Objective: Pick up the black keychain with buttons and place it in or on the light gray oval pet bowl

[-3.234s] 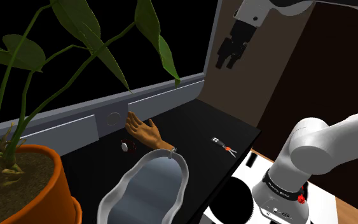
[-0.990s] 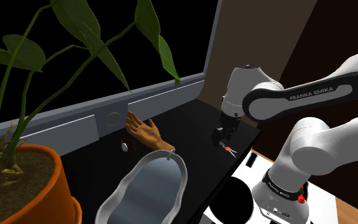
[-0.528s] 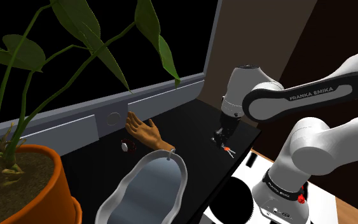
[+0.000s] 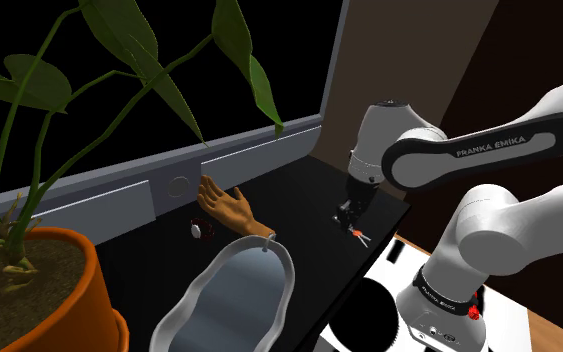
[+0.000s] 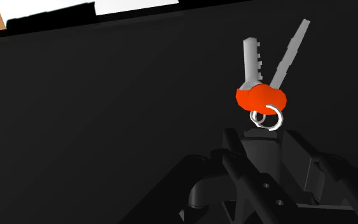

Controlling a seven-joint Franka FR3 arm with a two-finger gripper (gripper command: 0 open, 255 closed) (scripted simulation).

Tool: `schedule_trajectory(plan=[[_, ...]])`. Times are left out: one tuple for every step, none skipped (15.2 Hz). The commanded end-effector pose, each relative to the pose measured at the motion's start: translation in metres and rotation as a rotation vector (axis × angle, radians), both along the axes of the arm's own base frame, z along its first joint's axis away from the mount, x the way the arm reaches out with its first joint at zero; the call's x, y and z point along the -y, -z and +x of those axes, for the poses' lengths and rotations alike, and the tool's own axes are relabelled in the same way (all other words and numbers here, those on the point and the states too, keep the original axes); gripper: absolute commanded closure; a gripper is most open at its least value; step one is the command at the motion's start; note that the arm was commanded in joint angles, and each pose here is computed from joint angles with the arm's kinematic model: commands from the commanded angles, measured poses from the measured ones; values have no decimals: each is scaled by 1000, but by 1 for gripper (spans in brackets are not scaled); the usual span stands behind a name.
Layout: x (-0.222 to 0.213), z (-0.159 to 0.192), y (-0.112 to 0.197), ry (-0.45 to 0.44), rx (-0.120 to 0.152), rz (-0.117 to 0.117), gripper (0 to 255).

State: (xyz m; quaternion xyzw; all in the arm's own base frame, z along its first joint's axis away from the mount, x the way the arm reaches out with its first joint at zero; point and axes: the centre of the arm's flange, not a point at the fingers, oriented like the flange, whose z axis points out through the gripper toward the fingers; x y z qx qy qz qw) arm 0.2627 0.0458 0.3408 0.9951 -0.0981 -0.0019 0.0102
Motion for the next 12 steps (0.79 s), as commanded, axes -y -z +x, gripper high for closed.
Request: schedule_trajectory(plan=[[0,0,-8,0,0,0,255],[0,0,-13,0,0,0,255],[0,0,-19,0,0,0,255],[0,0,-24,0,0,0,255],[0,0,-29,0,0,0,255],[0,0,-34,0,0,0,255],[0,0,-40,0,0,0,255],[0,0,-45,0,0,0,255],[0,0,-50,0,0,0,255],[0,0,-56,0,0,0,255],[0,0,-61,0,0,0,255],[0,0,-66,0,0,0,255]])
